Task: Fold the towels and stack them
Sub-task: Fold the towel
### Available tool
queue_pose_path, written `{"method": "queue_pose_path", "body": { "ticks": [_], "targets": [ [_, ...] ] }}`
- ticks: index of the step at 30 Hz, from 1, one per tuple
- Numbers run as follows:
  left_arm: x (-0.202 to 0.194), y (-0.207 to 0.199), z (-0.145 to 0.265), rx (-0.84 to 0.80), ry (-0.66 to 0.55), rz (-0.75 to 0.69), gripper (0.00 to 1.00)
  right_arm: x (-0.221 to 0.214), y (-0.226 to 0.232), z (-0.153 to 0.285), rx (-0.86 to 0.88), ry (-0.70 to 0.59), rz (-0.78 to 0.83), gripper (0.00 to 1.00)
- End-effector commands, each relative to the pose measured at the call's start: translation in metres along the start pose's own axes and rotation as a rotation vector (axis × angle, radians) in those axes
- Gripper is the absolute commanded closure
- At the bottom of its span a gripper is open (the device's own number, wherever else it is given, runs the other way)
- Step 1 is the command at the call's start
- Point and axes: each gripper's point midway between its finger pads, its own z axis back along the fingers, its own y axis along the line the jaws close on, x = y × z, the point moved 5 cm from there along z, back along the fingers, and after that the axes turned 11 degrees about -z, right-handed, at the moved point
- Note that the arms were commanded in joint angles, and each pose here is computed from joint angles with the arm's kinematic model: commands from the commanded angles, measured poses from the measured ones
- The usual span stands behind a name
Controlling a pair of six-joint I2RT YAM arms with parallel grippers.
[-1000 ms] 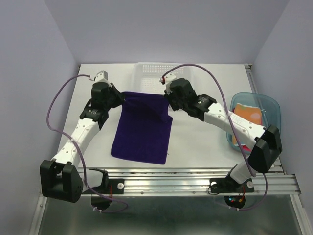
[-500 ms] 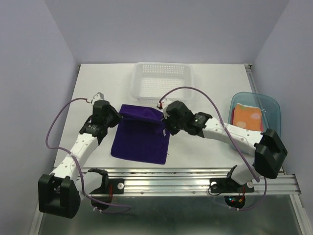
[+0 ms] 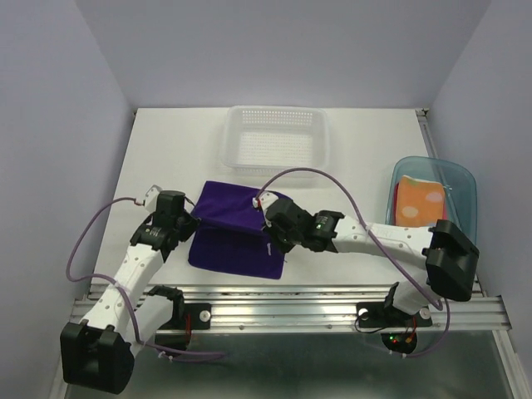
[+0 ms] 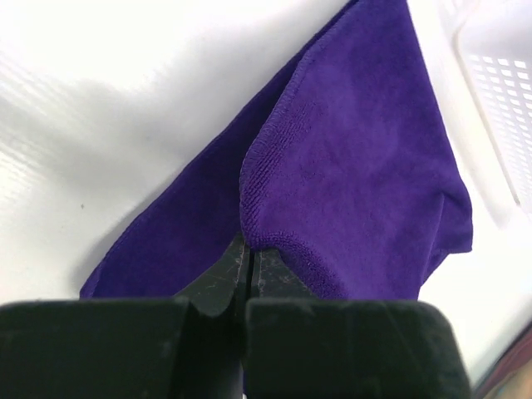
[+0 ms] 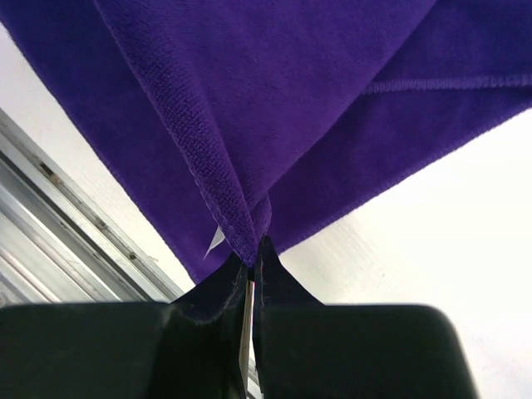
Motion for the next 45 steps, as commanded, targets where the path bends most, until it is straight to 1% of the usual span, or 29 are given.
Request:
{"method": "queue_pose_path", "body": {
  "ticks": [1,5,8,10,11,14,16,18,22,23,26,30,35,40,43,45],
  "targets": [
    [-0.003,0.025,-0.001,0.138,-0.045,0.064,1.00,0.001,-0.008,0.002,-0.159,0.012,0.003,0.99],
    [-0.012,0.026,-0.006,0.132,0.006,0.059,1.00,0.004,-0.013,0.006,-0.229,0.030,0.026,0.99],
    [-0.012,0.025,-0.008,0.136,0.012,0.059,1.00,0.011,-0.018,0.013,-0.279,0.039,0.072,0.99],
    [-0.012,0.022,-0.009,0.117,0.014,0.048,1.00,0.028,-0.019,0.026,-0.326,0.022,0.110,0.99],
    [-0.012,0.019,-0.008,0.094,0.019,0.051,1.00,0.037,-0.027,0.030,-0.395,0.000,0.141,0.99],
    [-0.010,0.013,-0.005,0.046,0.012,0.046,1.00,0.067,-0.027,0.049,-0.466,-0.046,0.186,0.99],
    [-0.008,0.011,-0.002,0.030,0.004,0.042,1.00,0.073,-0.027,0.052,-0.475,-0.054,0.208,0.99],
    [-0.005,0.011,0.001,0.029,-0.010,0.042,1.00,0.068,-0.031,0.051,-0.492,-0.043,0.228,0.99],
    [-0.006,0.013,0.002,0.036,-0.011,0.045,1.00,0.030,-0.034,0.032,-0.471,0.045,0.207,0.99],
    [-0.008,0.015,0.001,0.048,-0.004,0.056,1.00,0.011,-0.036,0.026,-0.468,0.085,0.221,0.99],
    [-0.012,0.020,-0.002,0.093,0.017,0.082,1.00,-0.010,-0.031,0.015,-0.419,0.108,0.196,0.99],
    [-0.014,0.022,-0.003,0.126,0.028,0.111,1.00,-0.015,-0.019,0.002,-0.328,0.082,0.177,0.99],
    [-0.017,0.025,-0.005,0.155,0.040,0.155,1.00,-0.023,-0.001,-0.006,-0.196,0.092,0.176,0.99],
    [-0.018,0.026,-0.006,0.165,0.044,0.157,1.00,-0.024,0.002,-0.009,-0.172,0.089,0.180,0.99],
    [-0.021,0.025,-0.007,0.154,0.058,0.155,0.94,-0.027,0.006,-0.014,-0.143,0.110,0.187,0.98],
    [-0.021,0.025,-0.006,0.149,0.062,0.156,0.94,-0.030,0.007,-0.017,-0.141,0.121,0.192,0.97]
  ]
}}
